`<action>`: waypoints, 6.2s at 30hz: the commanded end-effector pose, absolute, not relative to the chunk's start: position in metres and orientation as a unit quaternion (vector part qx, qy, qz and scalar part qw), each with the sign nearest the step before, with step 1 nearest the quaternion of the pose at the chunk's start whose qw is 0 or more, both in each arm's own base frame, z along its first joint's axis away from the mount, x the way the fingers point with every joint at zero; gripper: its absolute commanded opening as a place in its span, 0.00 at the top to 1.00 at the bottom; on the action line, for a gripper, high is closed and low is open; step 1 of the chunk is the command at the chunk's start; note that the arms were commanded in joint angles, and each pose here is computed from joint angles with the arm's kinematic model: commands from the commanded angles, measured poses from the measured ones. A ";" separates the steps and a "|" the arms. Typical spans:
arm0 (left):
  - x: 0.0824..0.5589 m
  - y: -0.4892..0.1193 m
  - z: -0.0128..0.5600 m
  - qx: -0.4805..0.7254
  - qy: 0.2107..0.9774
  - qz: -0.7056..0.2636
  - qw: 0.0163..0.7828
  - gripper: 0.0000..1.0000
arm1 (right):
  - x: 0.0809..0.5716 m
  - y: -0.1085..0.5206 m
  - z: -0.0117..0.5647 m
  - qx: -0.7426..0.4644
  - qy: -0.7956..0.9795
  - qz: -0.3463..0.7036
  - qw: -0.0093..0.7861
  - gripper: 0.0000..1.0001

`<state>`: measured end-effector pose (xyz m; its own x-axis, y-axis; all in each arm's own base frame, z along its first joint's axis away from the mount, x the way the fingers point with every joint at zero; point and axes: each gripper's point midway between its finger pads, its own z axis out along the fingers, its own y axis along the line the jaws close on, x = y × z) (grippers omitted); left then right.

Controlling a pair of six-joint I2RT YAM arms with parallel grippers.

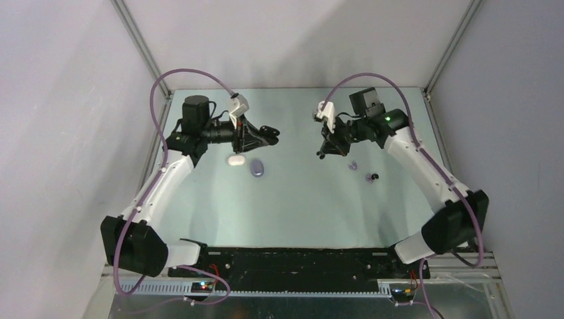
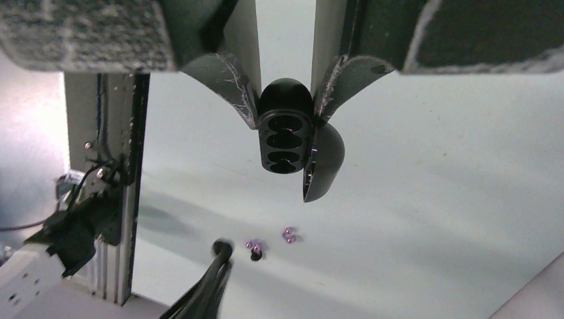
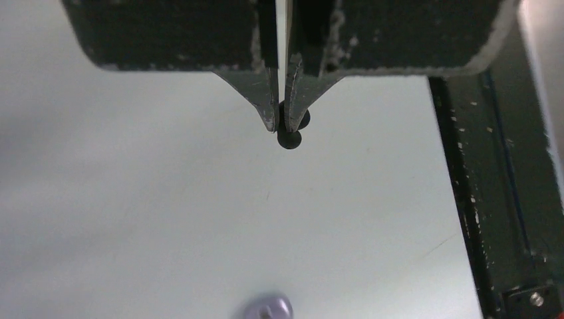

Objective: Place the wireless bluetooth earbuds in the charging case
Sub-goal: Place the earbud in the charging case, then pick up the earbud from the center of the board.

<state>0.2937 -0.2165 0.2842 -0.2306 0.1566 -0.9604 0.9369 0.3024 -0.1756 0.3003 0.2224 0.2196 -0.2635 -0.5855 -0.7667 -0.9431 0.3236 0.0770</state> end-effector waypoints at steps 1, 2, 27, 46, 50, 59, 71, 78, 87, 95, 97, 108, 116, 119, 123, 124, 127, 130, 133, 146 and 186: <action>0.289 -0.212 0.286 0.477 0.628 -0.391 0.475 1.00 | 0.281 0.250 0.291 -0.673 0.559 0.233 0.424 1.00; 0.288 -0.212 0.284 0.486 0.624 -0.385 0.476 1.00 | 0.282 0.255 0.298 -0.684 0.541 0.224 0.435 1.00; 0.271 -0.213 0.287 0.547 0.597 -0.343 0.476 1.00 | 0.280 0.379 0.347 -0.689 0.452 0.252 0.507 1.00; 0.273 -0.220 0.302 0.529 0.591 -0.368 0.486 1.00 | 0.282 0.389 0.336 -0.685 0.456 0.248 0.511 1.00; 0.273 -0.220 0.302 0.527 0.591 -0.369 0.486 1.00 | 0.281 0.388 0.332 -0.686 0.458 0.247 0.508 1.00; 0.273 -0.221 0.305 0.525 0.590 -0.371 0.488 1.00 | 0.281 0.391 0.331 -0.688 0.453 0.247 0.510 1.00; 0.275 -0.222 0.307 0.521 0.590 -0.374 0.491 1.00 | 0.274 0.395 0.326 -0.682 0.461 0.274 0.498 0.97; 0.277 -0.222 0.304 0.518 0.595 -0.372 0.490 1.00 | 0.278 0.387 0.340 -0.653 0.484 0.278 0.512 0.86; 0.278 -0.222 0.301 0.515 0.597 -0.374 0.488 1.00 | 0.263 0.362 0.378 -0.632 0.472 0.306 0.533 0.62; 0.280 -0.221 0.298 0.506 0.607 -0.375 0.484 1.00 | 0.287 0.281 0.377 -0.554 0.577 0.294 0.523 0.59; 0.281 -0.221 0.298 0.504 0.608 -0.375 0.485 1.00 | 0.290 0.246 0.346 -0.566 0.615 0.258 0.485 0.62; 0.281 -0.220 0.300 0.494 0.618 -0.376 0.482 1.00 | 0.269 0.076 0.168 -0.605 0.766 0.144 0.163 0.75; 0.280 -0.217 0.298 0.491 0.622 -0.372 0.483 1.00 | 0.314 0.040 0.108 -0.498 0.857 0.086 0.102 0.75; 0.279 -0.215 0.297 0.489 0.626 -0.370 0.483 1.00 | 0.320 0.033 0.091 -0.483 0.869 0.082 0.074 0.75; 0.280 -0.216 0.296 0.486 0.626 -0.372 0.482 1.00 | 0.328 0.024 0.076 -0.497 0.864 0.062 0.051 0.73; 0.280 -0.216 0.296 0.486 0.626 -0.372 0.483 1.00 | 0.331 0.021 0.075 -0.499 0.864 0.051 0.046 0.72; 0.280 -0.216 0.296 0.483 0.628 -0.374 0.483 1.00 | 0.335 0.019 0.063 -0.492 0.869 0.042 0.023 0.71; 0.280 -0.216 0.296 0.482 0.629 -0.371 0.483 1.00 | 0.342 0.017 0.058 -0.476 0.878 0.035 0.012 0.70; 0.281 -0.215 0.294 0.481 0.632 -0.370 0.482 1.00 | 0.345 0.015 0.051 -0.459 0.888 0.028 0.002 0.70; 0.284 -0.216 0.294 0.480 0.631 -0.372 0.482 1.00 | 0.341 0.018 0.033 -0.435 0.899 0.031 -0.025 0.68; 0.285 -0.214 0.293 0.475 0.636 -0.370 0.482 1.00 | 0.327 0.030 0.054 -0.344 0.934 0.092 -0.009 0.85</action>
<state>0.2846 -0.2168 0.2834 -0.1118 0.2611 -0.9588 0.9646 0.2604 -0.0416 0.3256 0.0242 0.0451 -0.7391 -0.6734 -0.0170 -0.6677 0.7289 0.1510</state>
